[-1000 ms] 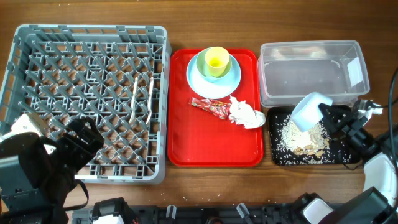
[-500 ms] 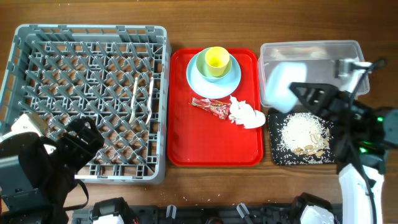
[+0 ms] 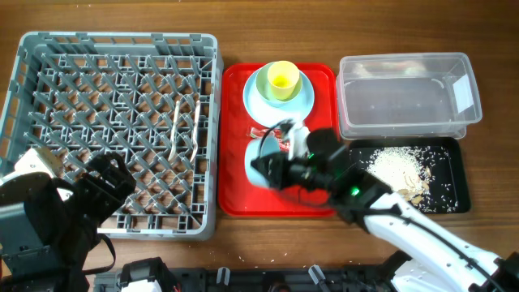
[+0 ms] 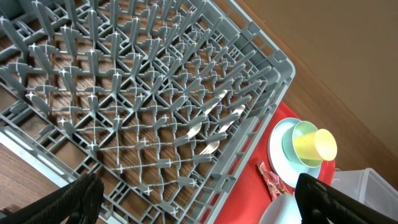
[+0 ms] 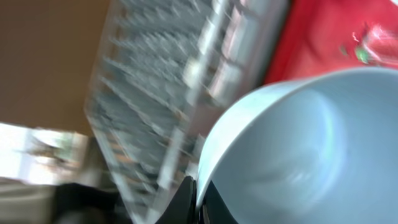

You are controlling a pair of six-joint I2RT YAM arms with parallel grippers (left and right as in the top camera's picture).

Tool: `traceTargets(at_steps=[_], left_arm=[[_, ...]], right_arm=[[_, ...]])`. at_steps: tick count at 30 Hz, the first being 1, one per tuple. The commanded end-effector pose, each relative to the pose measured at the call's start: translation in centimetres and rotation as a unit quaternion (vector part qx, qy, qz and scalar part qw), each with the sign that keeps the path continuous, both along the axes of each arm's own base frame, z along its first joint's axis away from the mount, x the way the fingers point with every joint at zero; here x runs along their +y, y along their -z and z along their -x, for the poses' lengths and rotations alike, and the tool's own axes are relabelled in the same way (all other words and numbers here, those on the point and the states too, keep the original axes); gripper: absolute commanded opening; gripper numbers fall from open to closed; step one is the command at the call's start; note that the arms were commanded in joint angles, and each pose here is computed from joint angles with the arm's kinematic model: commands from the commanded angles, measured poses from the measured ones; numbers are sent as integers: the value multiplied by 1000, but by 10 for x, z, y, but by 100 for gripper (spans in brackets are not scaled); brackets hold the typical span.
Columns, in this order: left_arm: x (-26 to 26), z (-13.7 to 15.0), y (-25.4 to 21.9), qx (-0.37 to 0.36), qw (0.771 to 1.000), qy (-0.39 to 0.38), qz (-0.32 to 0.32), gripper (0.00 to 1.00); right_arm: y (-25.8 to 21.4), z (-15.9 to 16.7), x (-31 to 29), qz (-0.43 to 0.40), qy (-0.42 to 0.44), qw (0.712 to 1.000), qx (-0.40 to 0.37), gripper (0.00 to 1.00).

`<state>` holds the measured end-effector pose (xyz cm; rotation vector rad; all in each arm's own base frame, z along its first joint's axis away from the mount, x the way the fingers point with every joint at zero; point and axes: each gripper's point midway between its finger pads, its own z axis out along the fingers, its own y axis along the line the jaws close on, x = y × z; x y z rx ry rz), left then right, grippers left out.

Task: Sort waste into correct bins and load items into the dishwasher rack
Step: 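Carry the empty blue bowl back and lower it onto the red tray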

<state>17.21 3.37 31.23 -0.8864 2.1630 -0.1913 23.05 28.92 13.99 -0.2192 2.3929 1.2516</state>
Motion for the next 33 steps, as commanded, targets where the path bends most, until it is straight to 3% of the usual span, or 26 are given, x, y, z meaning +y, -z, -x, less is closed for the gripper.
traceTargets(at_steps=[1, 3, 13, 19, 25, 33], left_arm=[[3, 1, -3, -6, 1000, -10, -1, 100], [3, 1, -3, -6, 1000, -10, -1, 100], [3, 1, -3, -6, 1000, -10, -1, 100], [3, 1, -3, -6, 1000, -10, -1, 100], [3, 1, -3, -6, 1000, -10, -1, 100], [3, 1, -3, -6, 1000, -10, -1, 100]], right_arm=[[21, -5, -14, 154, 20, 984, -91, 4], [25, 3, -21, 213, 7, 972, -97, 4], [14, 7, -43, 330, -20, 941, -68, 4], [53, 13, -51, 397, -58, 916, -21, 4], [83, 18, -53, 425, -70, 902, 19, 4], [86, 22, -53, 423, -76, 902, 27, 8]])
